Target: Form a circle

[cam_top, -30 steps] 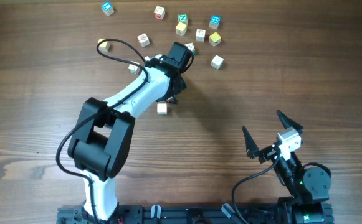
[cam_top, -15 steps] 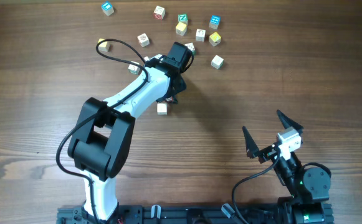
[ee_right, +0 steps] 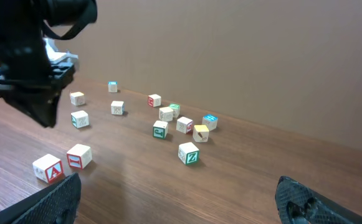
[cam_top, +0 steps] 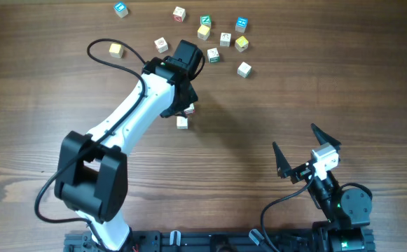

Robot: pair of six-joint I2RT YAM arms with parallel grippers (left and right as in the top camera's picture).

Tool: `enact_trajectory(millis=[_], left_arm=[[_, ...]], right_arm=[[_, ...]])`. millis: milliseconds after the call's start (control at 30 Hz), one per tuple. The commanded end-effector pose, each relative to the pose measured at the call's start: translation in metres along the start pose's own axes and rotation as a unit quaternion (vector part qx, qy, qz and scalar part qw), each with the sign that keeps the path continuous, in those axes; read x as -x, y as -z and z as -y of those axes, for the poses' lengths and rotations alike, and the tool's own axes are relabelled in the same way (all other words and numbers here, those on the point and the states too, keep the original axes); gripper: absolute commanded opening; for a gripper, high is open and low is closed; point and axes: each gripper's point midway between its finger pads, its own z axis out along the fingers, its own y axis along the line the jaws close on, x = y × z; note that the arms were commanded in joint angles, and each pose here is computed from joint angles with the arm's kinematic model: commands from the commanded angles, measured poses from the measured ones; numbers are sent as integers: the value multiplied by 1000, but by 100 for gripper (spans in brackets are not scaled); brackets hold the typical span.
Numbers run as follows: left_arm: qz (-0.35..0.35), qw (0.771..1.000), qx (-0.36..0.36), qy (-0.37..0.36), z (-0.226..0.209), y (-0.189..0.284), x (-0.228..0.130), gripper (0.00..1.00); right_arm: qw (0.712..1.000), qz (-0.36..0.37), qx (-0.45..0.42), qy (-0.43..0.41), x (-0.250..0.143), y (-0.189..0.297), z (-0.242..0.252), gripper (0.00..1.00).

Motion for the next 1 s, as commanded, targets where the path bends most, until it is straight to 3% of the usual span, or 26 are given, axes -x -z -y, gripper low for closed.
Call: enact_trajectory(millis=[0,167,267,433,633,967], left_arm=[[-50,998,-10,-45,0,3,-19,19],[-71,992,9,-108,-9,-2,-32,58],[-86,985,20,-146,-16,-9,-45,70],[-93,982,25,-164,-20,-29,-63,73],[-53,985,6,-161,-12,-48,-55,76],[-23,983,1,-181,-11,-60,-48,62]], right_arm=[[1000,5,5,4,2,0,-2,100],[1000,5,5,4,2,0,-2,100],[1000,5,5,4,2,0,-2,100],[1000,5,5,4,2,0,-2,100],[1000,5,5,4,2,0,-2,100],[1000,4,5,4,2,0,-2,100]])
